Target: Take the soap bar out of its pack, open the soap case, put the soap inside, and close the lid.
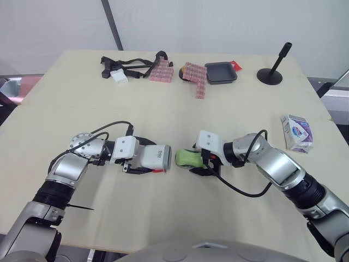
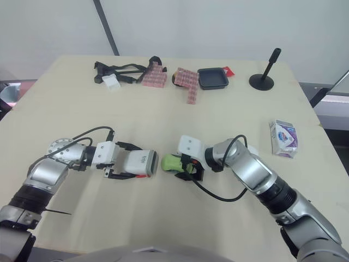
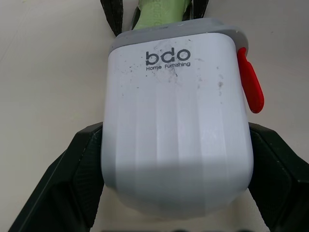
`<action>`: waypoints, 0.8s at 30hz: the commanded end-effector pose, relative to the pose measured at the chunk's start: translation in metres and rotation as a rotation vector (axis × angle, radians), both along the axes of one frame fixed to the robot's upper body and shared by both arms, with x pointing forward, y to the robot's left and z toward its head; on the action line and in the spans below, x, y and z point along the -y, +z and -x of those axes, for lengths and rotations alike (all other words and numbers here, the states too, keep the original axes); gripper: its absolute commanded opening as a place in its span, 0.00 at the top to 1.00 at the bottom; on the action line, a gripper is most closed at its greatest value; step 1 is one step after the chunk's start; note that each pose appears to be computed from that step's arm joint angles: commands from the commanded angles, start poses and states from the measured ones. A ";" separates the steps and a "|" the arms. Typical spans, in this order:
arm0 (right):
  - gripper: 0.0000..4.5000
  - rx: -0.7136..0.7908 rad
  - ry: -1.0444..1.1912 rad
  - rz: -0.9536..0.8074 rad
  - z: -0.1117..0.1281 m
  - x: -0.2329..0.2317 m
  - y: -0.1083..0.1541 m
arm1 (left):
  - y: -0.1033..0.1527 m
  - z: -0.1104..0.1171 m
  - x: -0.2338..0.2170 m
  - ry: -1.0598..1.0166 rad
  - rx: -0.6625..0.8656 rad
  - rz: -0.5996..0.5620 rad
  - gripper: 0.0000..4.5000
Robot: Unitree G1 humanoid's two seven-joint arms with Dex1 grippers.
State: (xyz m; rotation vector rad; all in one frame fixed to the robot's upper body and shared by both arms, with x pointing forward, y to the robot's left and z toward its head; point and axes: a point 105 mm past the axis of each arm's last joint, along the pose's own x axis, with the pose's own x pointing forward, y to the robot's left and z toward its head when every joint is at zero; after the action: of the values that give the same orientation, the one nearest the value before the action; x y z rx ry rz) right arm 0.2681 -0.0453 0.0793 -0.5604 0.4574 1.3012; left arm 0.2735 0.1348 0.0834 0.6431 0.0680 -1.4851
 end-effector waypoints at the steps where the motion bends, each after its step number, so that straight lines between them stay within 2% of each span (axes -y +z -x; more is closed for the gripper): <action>1: 0.00 0.019 0.007 -0.004 -0.001 -0.001 0.002 | 0.008 0.000 0.002 -0.010 0.027 0.011 0.23; 2: 0.00 0.017 0.005 -0.004 -0.001 0.000 0.002 | 0.008 0.000 0.002 -0.010 0.028 0.011 0.23; 5: 0.17 0.012 0.002 -0.007 -0.001 0.000 0.000 | 0.008 0.000 0.003 -0.013 0.027 0.013 0.23; 8: 0.39 -0.013 0.005 -0.012 0.002 0.001 -0.002 | 0.008 0.000 0.004 -0.014 0.029 0.015 0.23; 9: 0.43 -0.017 0.006 -0.012 0.003 0.001 -0.002 | 0.008 0.000 0.004 -0.014 0.029 0.015 0.23; 18: 0.43 0.026 0.031 0.011 0.000 0.002 -0.001 | 0.009 -0.001 0.004 -0.010 0.036 0.015 0.23; 24: 0.43 0.044 0.052 0.014 -0.004 0.006 0.013 | 0.008 -0.001 0.004 -0.009 0.036 0.016 0.23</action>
State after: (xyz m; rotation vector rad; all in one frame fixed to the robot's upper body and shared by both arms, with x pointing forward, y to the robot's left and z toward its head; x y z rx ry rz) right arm 0.2679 -0.0470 0.0804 -0.5875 0.4377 1.3414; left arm 0.2737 0.1327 0.0839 0.6392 0.0598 -1.4852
